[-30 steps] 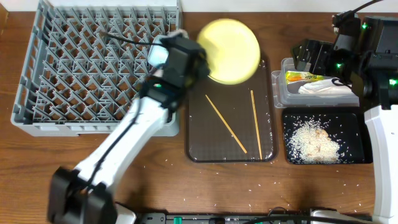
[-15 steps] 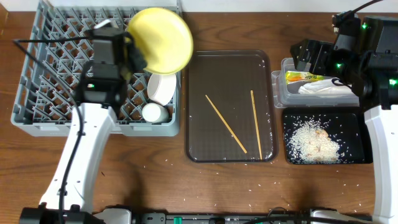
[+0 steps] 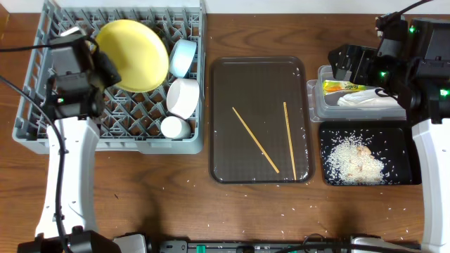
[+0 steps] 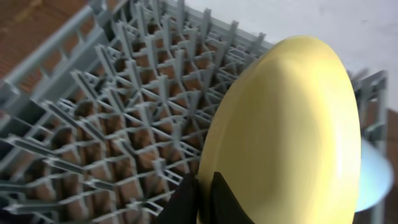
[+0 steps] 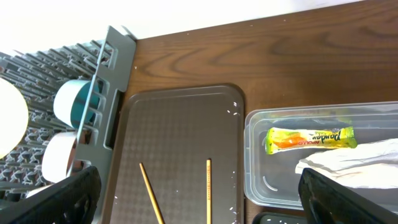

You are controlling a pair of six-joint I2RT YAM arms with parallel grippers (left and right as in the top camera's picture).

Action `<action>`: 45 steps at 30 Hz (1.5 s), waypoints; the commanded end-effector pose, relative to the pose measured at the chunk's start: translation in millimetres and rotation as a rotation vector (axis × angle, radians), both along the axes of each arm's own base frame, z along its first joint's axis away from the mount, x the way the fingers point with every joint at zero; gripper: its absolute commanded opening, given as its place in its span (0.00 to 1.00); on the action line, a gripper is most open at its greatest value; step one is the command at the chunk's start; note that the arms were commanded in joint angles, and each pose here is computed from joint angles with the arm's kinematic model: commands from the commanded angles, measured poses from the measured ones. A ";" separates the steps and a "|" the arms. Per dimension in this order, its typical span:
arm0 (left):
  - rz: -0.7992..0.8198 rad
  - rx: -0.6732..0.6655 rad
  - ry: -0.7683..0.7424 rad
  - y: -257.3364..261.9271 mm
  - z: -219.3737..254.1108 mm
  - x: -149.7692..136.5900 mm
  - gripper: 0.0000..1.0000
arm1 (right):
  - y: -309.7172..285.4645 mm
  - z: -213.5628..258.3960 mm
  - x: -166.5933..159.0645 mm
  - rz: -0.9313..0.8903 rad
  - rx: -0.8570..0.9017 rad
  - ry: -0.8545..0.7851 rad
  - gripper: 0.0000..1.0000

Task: Sort waste into correct bins and load items into the dishwasher
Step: 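Lower the yellow plate edge-first into the rack slots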

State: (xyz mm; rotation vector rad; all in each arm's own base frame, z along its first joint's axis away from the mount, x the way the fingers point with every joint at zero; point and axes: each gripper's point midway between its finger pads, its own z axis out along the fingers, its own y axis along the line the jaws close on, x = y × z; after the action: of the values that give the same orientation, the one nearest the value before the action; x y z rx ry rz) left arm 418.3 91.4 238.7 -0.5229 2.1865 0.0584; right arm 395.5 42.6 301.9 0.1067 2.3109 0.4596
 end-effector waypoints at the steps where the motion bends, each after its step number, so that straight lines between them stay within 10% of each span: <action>1: -0.098 0.097 0.033 0.4 -1.2 -2.7 0.07 | 1.3 0.3 0.5 0.005 -0.004 -0.002 0.99; 28: -0.107 0.142 0.157 12.8 -46.3 7.9 0.08 | 1.2 0.3 0.5 0.004 -0.004 -0.002 0.99; 34: -0.117 -0.011 0.160 0.5 -63.3 10.9 0.69 | 1.3 0.3 0.5 0.005 -0.004 -0.002 0.99; 45: -0.033 -0.409 0.206 -8.7 -106.3 9.8 0.75 | 1.3 0.3 0.5 0.005 -0.004 -0.002 0.99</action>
State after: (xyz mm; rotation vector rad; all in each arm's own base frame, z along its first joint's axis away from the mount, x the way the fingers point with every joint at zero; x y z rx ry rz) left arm 428.3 97.8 147.2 -0.6117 2.4032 -0.2159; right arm 395.5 42.6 301.9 0.1067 2.3109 0.4596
